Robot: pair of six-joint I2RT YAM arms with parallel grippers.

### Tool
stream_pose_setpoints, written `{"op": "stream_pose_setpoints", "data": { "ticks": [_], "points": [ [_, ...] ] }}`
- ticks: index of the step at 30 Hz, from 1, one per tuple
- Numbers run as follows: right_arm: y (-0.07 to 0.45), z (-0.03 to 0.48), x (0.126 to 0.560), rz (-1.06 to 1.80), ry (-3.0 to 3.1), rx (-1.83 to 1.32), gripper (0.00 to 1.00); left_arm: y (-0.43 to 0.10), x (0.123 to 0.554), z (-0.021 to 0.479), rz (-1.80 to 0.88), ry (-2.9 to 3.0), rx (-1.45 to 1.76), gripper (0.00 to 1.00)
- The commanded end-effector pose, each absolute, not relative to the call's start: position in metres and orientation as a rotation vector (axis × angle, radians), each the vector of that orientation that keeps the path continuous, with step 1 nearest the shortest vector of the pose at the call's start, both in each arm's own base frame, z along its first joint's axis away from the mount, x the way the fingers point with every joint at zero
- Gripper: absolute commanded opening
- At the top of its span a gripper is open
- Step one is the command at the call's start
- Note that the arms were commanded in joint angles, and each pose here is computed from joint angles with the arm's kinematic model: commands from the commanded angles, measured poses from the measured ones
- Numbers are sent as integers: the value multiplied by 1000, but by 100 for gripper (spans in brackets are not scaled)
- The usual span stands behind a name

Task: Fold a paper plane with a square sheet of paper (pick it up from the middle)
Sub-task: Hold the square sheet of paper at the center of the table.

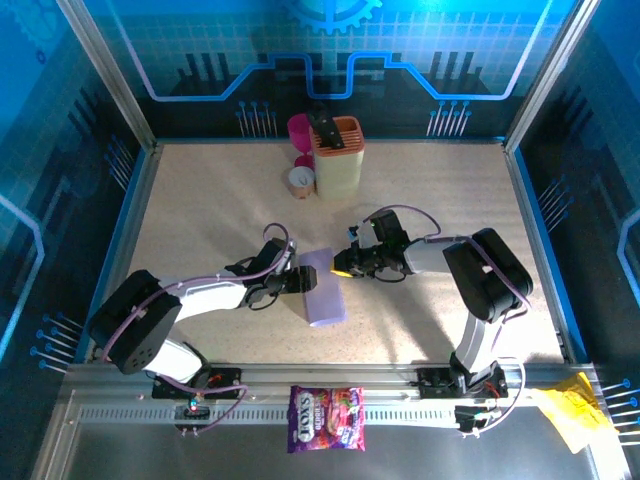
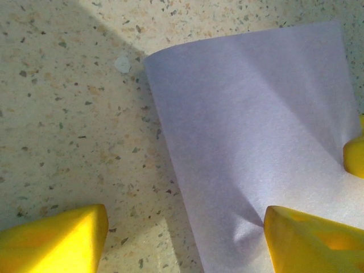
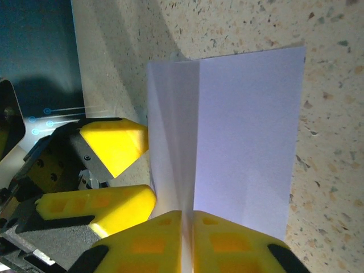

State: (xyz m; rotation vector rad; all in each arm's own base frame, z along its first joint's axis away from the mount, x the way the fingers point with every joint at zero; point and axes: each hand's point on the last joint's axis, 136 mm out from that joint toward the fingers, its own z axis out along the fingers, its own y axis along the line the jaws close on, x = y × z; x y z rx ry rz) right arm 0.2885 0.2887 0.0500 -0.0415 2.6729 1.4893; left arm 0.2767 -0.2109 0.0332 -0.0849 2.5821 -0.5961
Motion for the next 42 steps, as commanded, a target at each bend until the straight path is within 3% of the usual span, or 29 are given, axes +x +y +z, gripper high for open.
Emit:
{"op": "stream_pose_setpoints", "data": {
  "ticks": [1, 10, 34, 36, 42],
  "points": [
    [291, 36, 278, 1495, 2710, -48, 11, -208, 275, 49, -606, 2562, -70, 76],
    [295, 32, 278, 1490, 2715, -60, 9, -199, 263, 61, -623, 2548, -94, 80],
    [300, 32, 286, 1489, 2710, -50, 12, -207, 250, 30, -577, 2626, -63, 80],
    [300, 34, 286, 1491, 2704, -55, 15, -207, 251, 28, -569, 2629, -64, 80],
    [291, 49, 293, 1450, 2673, -65, 35, -205, 252, 23, -532, 2640, -78, 80]
  ]
}}
